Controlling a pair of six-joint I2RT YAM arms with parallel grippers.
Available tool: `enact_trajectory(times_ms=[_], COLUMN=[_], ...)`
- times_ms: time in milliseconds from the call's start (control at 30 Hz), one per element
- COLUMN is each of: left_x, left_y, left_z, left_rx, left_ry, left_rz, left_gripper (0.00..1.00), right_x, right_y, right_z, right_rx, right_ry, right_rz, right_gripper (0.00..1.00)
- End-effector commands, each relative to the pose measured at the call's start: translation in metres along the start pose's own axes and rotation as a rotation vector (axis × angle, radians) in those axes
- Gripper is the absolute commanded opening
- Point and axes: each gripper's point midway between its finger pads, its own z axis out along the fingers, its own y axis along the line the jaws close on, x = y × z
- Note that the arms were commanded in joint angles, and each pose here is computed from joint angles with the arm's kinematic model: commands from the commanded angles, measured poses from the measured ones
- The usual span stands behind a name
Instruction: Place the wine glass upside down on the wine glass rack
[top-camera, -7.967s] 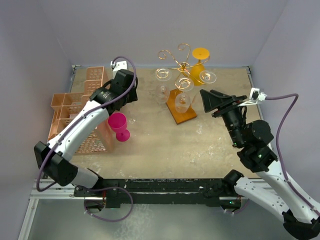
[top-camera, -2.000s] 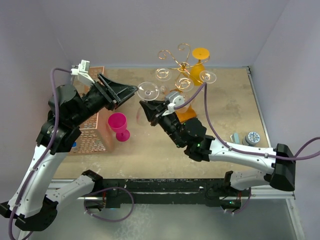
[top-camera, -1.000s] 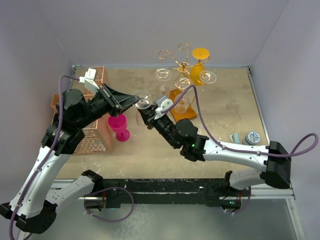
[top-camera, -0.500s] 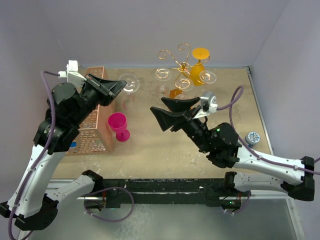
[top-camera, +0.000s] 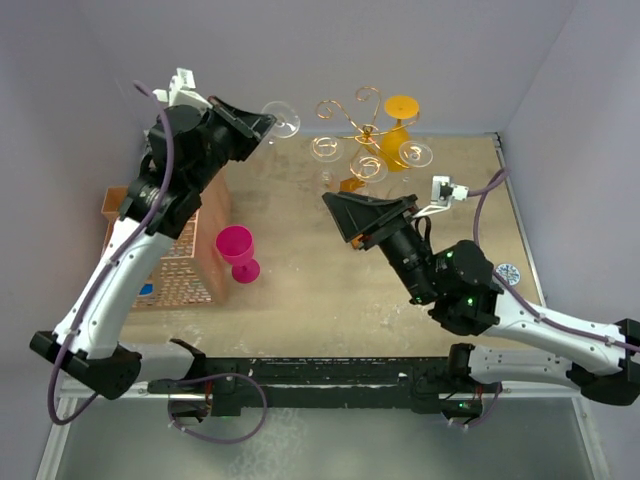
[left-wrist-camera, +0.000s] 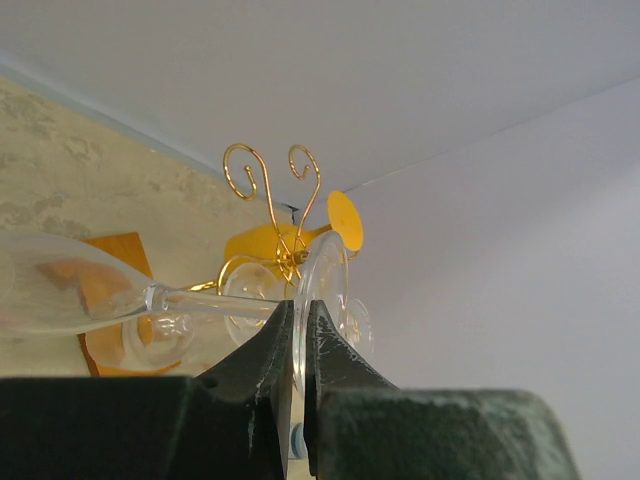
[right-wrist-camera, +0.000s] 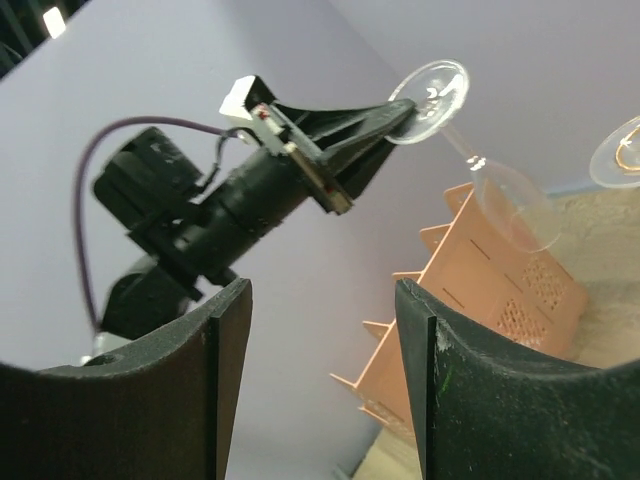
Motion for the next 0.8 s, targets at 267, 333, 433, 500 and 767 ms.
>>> enact_trajectory(times_ms=[267, 333, 433, 500, 767], left_x=[0.012, 0.014, 0.020, 0.025, 0.043], left_y=[-0.037, -0.038, -0.038, -0.039, -0.042], left_z=[0.060, 0.067, 0.081, 0.087, 0.110], left_rx=[0.183, 0.189, 0.198, 0.208, 0.253], left_ry=[0.053, 0.057, 0.078, 0.096, 0.165], left_rz=[-0.002, 0.005, 0.003, -0.009, -0.057], left_gripper=[0.00, 0.00, 0.00, 0.00, 0.00], right_x=[-0.034, -0.032, -0.034, -0.034, -0.030], right_y=[-0.046, -0.058, -0.069, -0.074, -0.088], right_z=[-0.026, -0.033, -0.042, -0.048, -0.057], right_rx=[0.233, 0.272, 0.285, 0.283, 0.286], right_ry=[-0.094, -0.091, -0.104, -0.110, -0.119], right_rz=[0.043, 0.015, -0.004, -0.013, -0.045], right_gripper=[0.62, 0.62, 0.63, 0.63, 0.64])
